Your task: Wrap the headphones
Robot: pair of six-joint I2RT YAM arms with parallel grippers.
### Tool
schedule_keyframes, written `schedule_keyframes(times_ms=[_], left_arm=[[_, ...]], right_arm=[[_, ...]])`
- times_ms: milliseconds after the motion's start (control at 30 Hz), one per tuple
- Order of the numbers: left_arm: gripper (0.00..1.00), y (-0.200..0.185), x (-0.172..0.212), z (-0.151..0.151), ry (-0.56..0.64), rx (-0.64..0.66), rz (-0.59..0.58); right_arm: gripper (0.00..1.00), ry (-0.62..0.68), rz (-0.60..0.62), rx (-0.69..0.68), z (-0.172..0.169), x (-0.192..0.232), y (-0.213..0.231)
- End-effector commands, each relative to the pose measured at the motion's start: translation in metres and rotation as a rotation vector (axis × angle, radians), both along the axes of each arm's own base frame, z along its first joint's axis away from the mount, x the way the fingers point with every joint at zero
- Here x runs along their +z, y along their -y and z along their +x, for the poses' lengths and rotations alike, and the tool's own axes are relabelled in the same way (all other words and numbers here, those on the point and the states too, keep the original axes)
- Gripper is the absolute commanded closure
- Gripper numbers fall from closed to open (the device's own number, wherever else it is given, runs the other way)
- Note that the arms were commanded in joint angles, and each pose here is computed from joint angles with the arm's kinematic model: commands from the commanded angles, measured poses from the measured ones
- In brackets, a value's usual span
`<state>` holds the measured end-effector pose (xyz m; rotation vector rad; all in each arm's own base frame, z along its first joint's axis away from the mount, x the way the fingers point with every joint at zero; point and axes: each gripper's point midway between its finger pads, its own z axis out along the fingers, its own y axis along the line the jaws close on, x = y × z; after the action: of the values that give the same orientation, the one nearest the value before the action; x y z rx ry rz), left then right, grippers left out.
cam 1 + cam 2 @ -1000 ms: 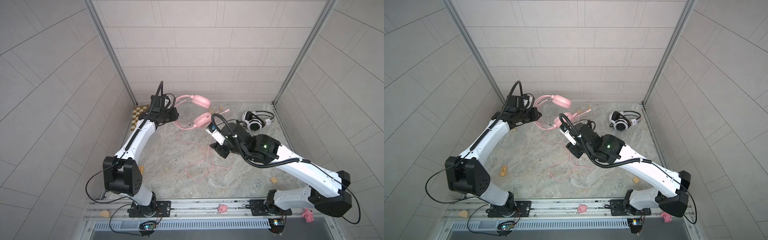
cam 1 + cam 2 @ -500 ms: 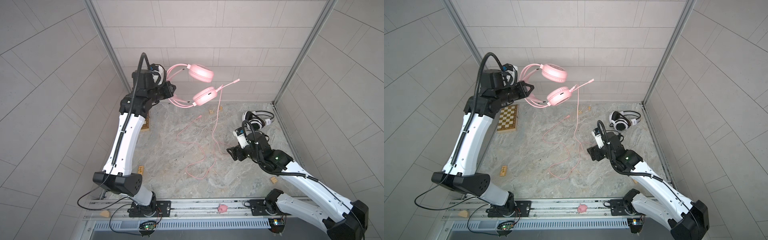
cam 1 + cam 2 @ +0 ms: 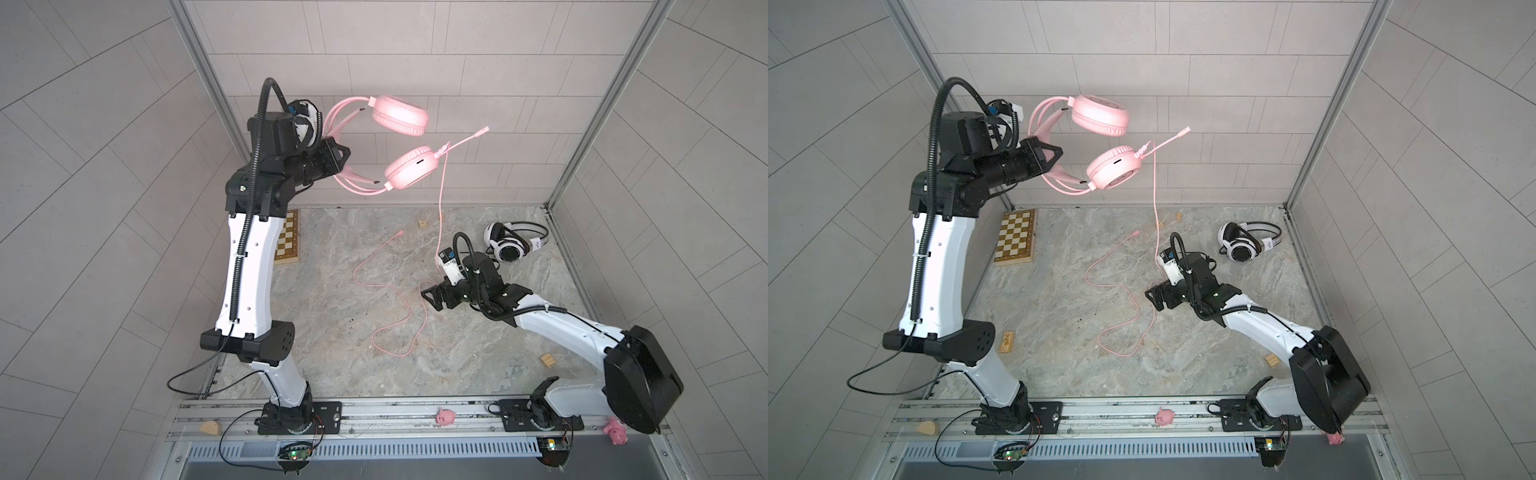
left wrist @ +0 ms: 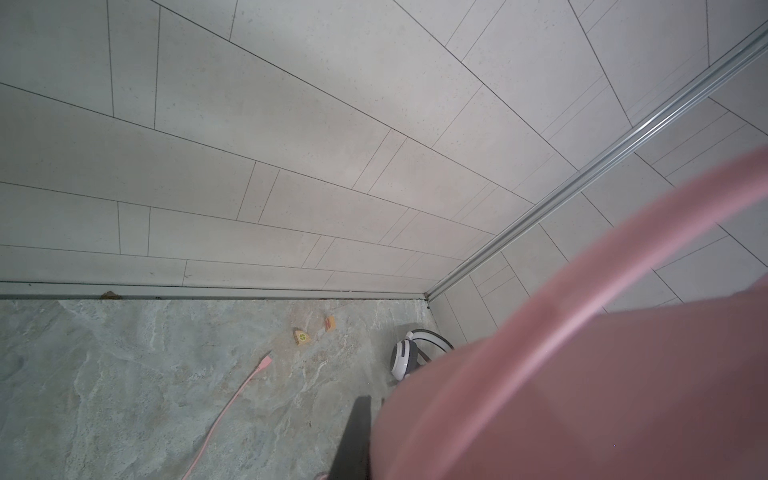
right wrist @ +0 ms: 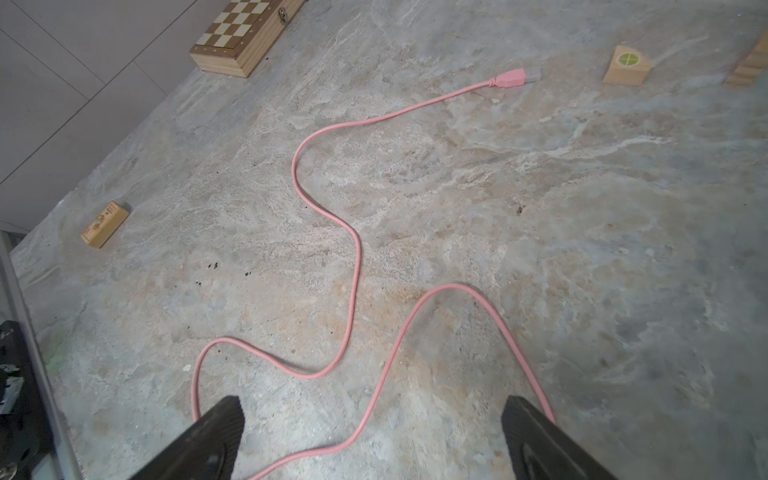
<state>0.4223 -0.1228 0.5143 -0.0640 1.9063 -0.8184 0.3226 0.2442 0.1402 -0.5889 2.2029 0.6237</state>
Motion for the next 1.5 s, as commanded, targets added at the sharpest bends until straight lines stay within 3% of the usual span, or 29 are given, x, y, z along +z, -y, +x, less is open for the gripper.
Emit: schedule_keyframes(times_ms=[0, 100, 133, 200, 300, 433, 567, 700, 800, 1067, 1167, 1467], left_arm=[[1.0, -0.006, 0.025, -0.002, 0.049, -0.005, -0.094], [1.0, -0.017, 0.026, 0.005, 0.047, 0.013, -0.13], [1.0, -0.02, 0.026, 0.006, 0.048, 0.017, -0.136], [1.0, -0.029, 0.022, 0.011, 0.042, 0.037, -0.14], [1.0, -0.044, 0.007, 0.021, 0.016, 0.09, -0.12], [1.0, -0.064, -0.039, 0.039, -0.072, 0.173, -0.059], [1.0, -0.068, -0.089, 0.051, -0.154, 0.198, -0.036], [1.0, -0.068, -0.126, 0.059, -0.203, 0.204, -0.027], [1.0, -0.054, -0.15, 0.061, -0.243, 0.172, -0.001], [1.0, 0.013, -0.222, 0.047, -0.336, 0.023, 0.17], [1.0, 0.034, -0.24, 0.038, -0.38, -0.062, 0.159], [1.0, 0.067, -0.256, 0.004, -0.37, -0.191, 0.28]], right_arm=[[0.11, 0.073, 0.058, -0.002, 0.021, -0.001, -0.013], [0.31, 0.055, 0.109, -0.003, 0.023, -0.022, -0.02], [0.41, 0.053, 0.122, -0.009, 0.023, -0.026, -0.021], [0.73, 0.052, 0.144, -0.023, 0.022, -0.031, -0.019], [0.98, 0.076, 0.116, -0.045, 0.015, -0.025, -0.013], [1.0, 0.065, -0.075, -0.062, 0.003, -0.011, 0.006], [1.0, -0.054, -0.291, -0.028, -0.019, 0.009, 0.025], [1.0, -0.135, -0.51, 0.06, -0.054, 0.04, 0.034], [1.0, -0.125, -0.627, 0.135, -0.074, 0.076, 0.027], [1.0, 0.004, -0.766, 0.219, -0.075, 0.165, 0.002], [1.0, 0.065, -0.839, 0.166, -0.058, 0.178, 0.008], [1.0, 0.123, -0.846, -0.02, -0.021, 0.202, 0.035]])
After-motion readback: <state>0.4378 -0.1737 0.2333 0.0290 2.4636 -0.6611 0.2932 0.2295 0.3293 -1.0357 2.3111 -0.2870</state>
